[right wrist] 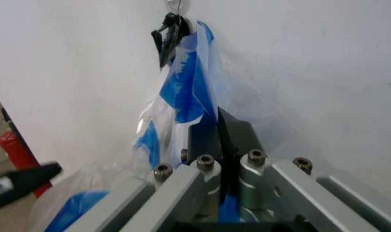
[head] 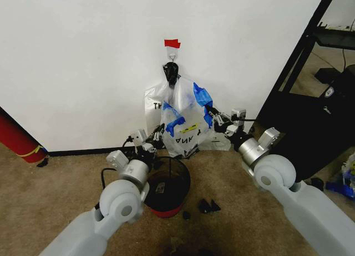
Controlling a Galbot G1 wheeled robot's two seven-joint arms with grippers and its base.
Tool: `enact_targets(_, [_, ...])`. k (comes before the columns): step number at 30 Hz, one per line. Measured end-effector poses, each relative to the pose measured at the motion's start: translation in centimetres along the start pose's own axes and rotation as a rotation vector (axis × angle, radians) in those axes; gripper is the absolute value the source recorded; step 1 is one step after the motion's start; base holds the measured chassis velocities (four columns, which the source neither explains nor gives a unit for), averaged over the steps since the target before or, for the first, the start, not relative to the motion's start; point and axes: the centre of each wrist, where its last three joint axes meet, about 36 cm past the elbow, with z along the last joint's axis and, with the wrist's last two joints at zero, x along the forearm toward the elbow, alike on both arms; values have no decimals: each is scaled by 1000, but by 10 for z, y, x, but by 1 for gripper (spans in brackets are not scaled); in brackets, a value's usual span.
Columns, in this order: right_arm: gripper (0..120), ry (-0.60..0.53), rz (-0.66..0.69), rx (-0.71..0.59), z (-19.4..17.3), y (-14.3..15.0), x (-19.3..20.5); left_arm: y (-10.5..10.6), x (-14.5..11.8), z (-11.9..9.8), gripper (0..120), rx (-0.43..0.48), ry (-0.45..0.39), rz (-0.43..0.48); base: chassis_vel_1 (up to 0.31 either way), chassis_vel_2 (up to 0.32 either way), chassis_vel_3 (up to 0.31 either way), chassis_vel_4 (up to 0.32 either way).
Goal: Pick up the garbage bag from the wall and place it over the trash bin.
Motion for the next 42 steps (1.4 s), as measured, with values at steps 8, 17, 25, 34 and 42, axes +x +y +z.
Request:
enact_targets(8, [0,-23,7,9,-3,4,-6,15,1,-9,57,-106,-37,22,0,0,0,0])
enact_targets(17, [0,-14,15,44,0,3,-10,1,-3,-22,86,-368,147,167,0,0,0,0])
enact_targets(25, [0,-5,-18,56,3,8,-24,6,-16,-39,100,-538,204,192,0,0,0,0])
enact_targets(34, [0,8,-15,50,5,8,-24,-3,-15,-49,96,-640,126,282,0,0,0,0])
enact_targets(42, [0,15,-14,43,8,10,-25,1,-26,-33,84,-801,124,371,0,0,0,0])
